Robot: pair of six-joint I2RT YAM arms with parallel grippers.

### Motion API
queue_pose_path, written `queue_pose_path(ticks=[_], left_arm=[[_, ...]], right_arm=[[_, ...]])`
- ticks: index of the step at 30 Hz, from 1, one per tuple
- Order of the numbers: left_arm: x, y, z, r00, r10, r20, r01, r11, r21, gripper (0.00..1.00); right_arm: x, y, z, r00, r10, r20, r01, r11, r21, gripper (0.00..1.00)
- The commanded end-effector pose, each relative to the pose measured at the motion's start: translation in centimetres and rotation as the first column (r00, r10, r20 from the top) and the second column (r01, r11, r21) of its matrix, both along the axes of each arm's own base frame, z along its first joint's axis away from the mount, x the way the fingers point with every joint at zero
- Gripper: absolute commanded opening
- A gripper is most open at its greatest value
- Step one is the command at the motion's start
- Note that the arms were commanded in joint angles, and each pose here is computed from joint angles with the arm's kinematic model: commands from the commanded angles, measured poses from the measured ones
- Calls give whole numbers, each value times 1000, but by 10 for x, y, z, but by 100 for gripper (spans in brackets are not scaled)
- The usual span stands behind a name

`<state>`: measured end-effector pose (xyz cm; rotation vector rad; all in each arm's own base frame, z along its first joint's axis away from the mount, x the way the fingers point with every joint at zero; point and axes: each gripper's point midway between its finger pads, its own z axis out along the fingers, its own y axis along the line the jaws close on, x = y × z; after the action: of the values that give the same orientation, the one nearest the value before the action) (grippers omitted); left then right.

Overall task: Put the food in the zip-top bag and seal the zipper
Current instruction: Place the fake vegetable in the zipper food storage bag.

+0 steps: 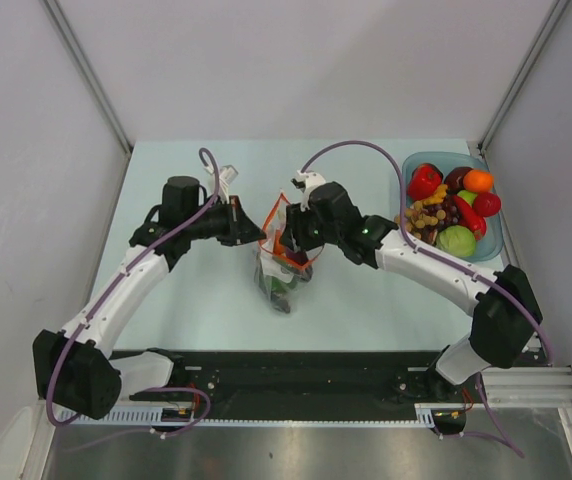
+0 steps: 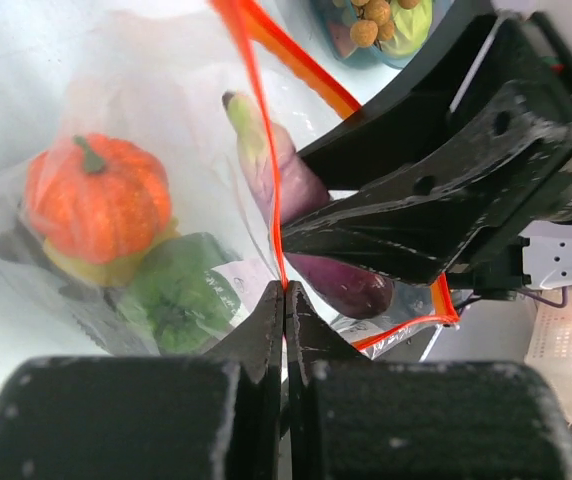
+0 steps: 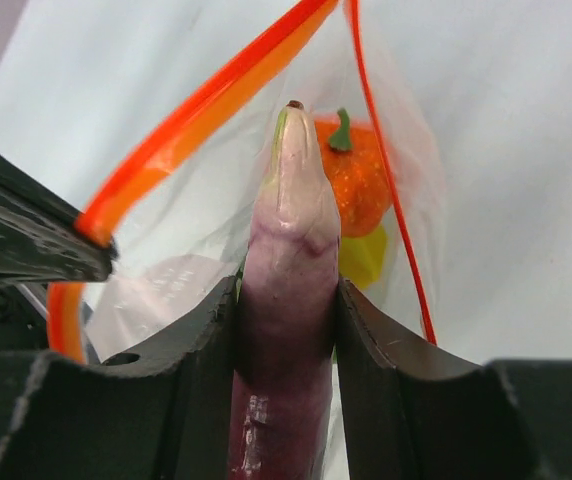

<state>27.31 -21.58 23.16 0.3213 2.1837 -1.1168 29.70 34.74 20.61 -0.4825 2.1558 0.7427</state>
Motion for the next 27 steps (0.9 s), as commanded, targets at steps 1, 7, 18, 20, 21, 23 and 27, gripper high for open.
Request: queue_pose_path(ticks=[1,7,18,20,21,23,27], left_arm=[[0,-2,16,998,11,55,-9,999,-32,0],[-4,1,16,998,-1,67,2,1000,-14,0],[-5,3,9,998,-9,69,8,1000,12,0],[-4,3,10,997,-10,70,9,1000,13,0],[-3,2,9,998,-11,67,10,1000,13,0],[-1,2,8,998,-14,63,13,1000,16,0],[3,1,5,999,-14,50,13,1000,23,0]], right_arm=[[-8,5,15,999,44,10,-44,997,55,12],[-15,-1,66,994,79,75,-90,985,148,92],[65,-177,92,981,-95,168,86,995,58,100],[77,-206,76,984,-83,159,87,996,-18,100],[91,-241,71,974,-143,175,156,986,-60,100],[103,-264,68,973,-176,151,190,978,-84,100],[143,-335,35,933,-357,52,361,919,-159,100]])
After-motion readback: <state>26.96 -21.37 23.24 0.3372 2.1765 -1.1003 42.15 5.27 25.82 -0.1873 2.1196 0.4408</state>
